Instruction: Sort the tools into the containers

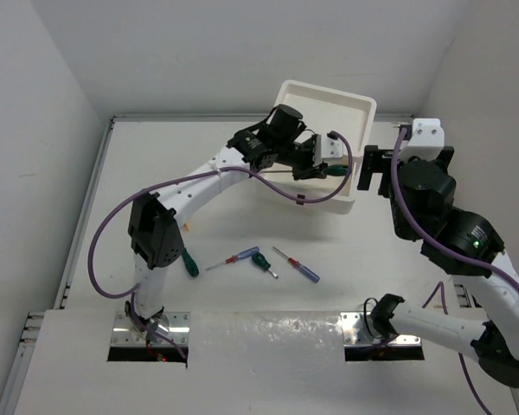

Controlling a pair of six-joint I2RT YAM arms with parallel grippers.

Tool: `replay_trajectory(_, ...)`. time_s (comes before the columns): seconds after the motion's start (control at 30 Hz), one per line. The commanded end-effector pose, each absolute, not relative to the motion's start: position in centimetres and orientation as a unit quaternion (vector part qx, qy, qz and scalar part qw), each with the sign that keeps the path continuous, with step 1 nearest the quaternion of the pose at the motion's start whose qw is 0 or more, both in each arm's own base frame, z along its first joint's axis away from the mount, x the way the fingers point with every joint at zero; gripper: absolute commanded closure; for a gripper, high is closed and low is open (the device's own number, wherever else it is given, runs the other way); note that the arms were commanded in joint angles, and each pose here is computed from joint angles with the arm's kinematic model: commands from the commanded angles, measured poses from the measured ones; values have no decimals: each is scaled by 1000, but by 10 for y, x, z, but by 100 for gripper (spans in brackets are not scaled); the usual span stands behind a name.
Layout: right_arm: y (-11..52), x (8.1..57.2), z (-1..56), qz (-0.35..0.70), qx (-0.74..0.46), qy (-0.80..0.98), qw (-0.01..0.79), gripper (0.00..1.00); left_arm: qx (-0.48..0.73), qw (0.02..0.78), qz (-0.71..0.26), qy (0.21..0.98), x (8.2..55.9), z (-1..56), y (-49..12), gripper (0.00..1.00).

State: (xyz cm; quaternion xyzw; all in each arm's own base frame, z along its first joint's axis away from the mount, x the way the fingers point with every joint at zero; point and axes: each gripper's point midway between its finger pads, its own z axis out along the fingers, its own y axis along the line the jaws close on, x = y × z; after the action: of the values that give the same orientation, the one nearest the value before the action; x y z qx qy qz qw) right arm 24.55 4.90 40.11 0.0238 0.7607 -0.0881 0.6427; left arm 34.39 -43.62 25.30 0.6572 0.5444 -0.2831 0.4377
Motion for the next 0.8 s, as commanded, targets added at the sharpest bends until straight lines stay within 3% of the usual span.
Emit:
replay_trajectory(0.0, 54, 247, 398, -75, 22, 761, 644, 1, 662, 494, -275, 493, 348, 287, -441, 100)
replay_trajectory(0.43, 54, 243, 385, -66, 21, 769, 635, 1, 628, 534, -278, 493, 367, 284, -466, 100)
replay_trajectory(0.77, 60, 245, 381, -68, 8, 777, 626, 1, 637, 508, -293, 501, 367, 266, -454, 99)
